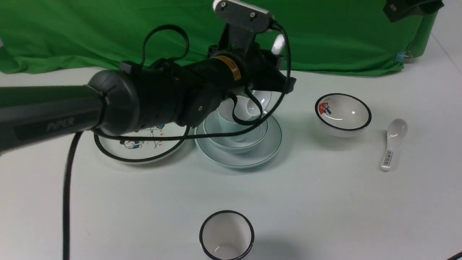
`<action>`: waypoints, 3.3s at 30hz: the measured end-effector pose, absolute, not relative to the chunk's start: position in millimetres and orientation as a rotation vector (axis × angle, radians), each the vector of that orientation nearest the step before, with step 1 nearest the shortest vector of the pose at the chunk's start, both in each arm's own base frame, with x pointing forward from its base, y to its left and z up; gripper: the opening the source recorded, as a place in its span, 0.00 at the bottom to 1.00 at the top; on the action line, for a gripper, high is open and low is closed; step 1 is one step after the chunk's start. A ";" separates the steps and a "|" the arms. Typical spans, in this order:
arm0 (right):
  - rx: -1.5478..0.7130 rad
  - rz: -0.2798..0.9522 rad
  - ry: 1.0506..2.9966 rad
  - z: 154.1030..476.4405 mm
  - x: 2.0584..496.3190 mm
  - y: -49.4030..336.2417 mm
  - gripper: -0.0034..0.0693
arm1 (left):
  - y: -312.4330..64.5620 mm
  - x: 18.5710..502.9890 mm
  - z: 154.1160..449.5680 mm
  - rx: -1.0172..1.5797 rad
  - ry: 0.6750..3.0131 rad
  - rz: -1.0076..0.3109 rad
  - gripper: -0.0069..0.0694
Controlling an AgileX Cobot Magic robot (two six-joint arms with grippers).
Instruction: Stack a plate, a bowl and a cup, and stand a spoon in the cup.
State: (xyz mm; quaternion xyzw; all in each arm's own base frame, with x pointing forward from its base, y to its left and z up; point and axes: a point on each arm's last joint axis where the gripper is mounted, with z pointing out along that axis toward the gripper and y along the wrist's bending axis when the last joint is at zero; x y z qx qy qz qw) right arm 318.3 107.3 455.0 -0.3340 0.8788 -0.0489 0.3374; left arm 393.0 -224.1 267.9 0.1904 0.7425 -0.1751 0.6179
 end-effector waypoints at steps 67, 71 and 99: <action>-0.340 0.227 1.307 410.1 67.9 28.5 0.24 | 10.0 3.6 326.9 0.162 1.756 -0.348 0.04; -0.336 0.226 1.301 409.4 67.9 28.2 0.26 | 10.3 3.3 326.7 0.161 1.754 -0.346 0.04; -0.316 0.066 1.388 319.7 69.5 18.8 0.07 | 10.4 3.5 326.4 0.161 1.755 -0.344 0.05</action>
